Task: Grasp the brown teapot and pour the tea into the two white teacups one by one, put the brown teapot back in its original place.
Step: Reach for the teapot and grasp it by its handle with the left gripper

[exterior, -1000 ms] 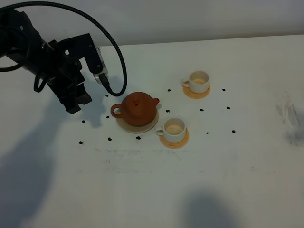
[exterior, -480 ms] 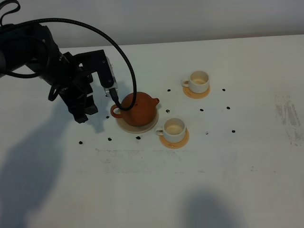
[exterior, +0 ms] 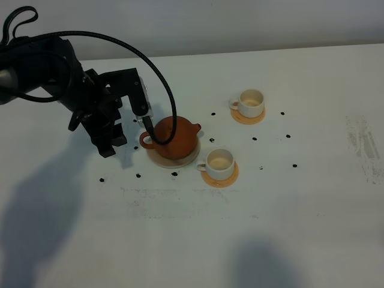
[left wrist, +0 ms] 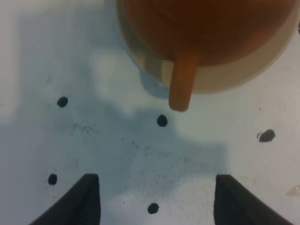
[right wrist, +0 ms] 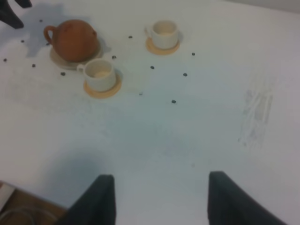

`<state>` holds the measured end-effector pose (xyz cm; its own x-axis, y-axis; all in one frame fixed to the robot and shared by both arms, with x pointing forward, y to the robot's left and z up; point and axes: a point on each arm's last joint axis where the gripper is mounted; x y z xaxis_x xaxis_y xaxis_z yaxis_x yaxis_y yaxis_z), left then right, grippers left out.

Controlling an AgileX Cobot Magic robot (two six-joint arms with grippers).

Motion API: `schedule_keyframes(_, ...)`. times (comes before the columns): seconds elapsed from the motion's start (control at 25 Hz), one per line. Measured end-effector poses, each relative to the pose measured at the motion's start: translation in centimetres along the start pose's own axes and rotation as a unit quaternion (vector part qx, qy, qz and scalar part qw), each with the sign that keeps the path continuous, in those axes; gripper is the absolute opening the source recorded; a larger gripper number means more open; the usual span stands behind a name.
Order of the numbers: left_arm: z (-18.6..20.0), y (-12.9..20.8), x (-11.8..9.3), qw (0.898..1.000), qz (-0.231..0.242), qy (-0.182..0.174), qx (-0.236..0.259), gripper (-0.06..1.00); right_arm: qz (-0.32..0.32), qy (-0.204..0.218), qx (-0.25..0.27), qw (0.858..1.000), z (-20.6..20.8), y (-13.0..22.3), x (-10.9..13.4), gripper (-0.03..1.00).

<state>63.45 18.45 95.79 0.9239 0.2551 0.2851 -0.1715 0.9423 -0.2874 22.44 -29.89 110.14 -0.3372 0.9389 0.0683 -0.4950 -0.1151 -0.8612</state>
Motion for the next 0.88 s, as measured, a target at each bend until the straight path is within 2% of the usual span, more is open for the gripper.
schedule_keyframes(0.24, -0.4, -0.6, -0.3, 1.000, -0.028, -0.001, -0.003, 0.52, 0.003, 0.004, -0.022, 1.000, -0.2, 2.5, -0.2, 0.45)
schedule_keyframes(0.52, -0.4, -0.9, -0.4, 0.997, -0.072, 0.000, -0.008, 0.52, 0.003, 0.004, -0.014, 1.000, -0.5, 3.3, -0.3, 0.45)
schedule_keyframes(0.88, -0.4, -1.2, -0.6, 0.997, -0.074, 0.005, -0.026, 0.52, 0.026, 0.009, -0.006, 1.000, -1.2, 3.7, -0.4, 0.44)
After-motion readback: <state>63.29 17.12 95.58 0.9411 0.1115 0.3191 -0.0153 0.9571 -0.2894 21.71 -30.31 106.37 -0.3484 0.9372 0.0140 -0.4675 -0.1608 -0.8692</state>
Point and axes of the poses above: a point on each arm's last joint axis where the gripper is mounted, z pointing back along that axis away from the gripper, x along the wrist's bending axis when the last joint is at zero, y = z × x, and after that the axes turned 1 degree about -z, right-handed
